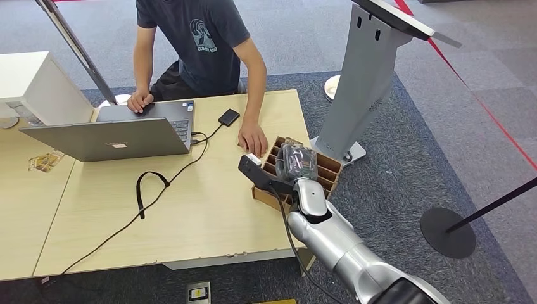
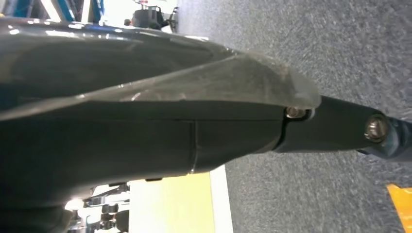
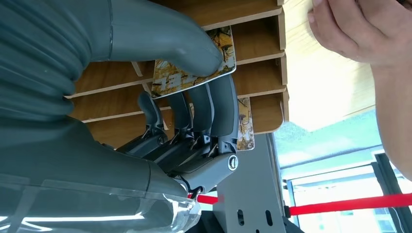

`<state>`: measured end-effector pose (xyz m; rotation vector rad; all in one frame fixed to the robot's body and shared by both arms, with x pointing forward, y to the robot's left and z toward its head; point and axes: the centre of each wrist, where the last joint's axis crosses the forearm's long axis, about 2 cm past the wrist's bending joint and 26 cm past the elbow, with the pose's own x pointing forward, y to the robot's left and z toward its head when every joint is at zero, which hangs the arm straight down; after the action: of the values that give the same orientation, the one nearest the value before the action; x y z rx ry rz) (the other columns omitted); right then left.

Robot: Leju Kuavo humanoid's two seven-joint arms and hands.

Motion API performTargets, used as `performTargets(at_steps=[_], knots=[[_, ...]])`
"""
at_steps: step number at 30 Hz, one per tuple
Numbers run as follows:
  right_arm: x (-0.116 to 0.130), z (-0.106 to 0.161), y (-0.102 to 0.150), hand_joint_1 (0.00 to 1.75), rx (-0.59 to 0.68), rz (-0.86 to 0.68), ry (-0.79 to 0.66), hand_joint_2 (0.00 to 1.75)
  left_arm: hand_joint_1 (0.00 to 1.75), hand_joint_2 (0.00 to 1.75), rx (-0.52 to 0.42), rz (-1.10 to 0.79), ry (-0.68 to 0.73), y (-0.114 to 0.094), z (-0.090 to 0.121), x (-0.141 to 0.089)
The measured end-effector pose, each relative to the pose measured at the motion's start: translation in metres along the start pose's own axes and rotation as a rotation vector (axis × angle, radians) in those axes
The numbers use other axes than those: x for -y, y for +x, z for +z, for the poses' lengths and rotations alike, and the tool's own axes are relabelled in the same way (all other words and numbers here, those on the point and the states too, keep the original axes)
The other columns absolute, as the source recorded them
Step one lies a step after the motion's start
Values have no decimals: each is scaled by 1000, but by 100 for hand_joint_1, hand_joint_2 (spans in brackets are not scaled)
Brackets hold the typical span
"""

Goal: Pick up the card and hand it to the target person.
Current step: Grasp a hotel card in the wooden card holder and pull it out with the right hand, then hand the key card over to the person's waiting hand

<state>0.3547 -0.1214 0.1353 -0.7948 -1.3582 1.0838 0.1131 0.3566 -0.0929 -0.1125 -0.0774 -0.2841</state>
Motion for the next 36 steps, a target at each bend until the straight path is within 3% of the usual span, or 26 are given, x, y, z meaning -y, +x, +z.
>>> performTargets(at_steps=[6,14,24,36], knots=[[2,1,3,140,29,-12,-6,175,0,0,11,9,4,-3,-1,1],[17,6,18,175,151,-114,-35,175,0,0,16,22,0,-11,-2,2],[48,22,41,175,415,-339,-94,175,0,0,28,31,-16,-17,-3,4],[70,36,56,175,603,-414,-164,175,0,0,39,83,-28,-23,-4,5]])
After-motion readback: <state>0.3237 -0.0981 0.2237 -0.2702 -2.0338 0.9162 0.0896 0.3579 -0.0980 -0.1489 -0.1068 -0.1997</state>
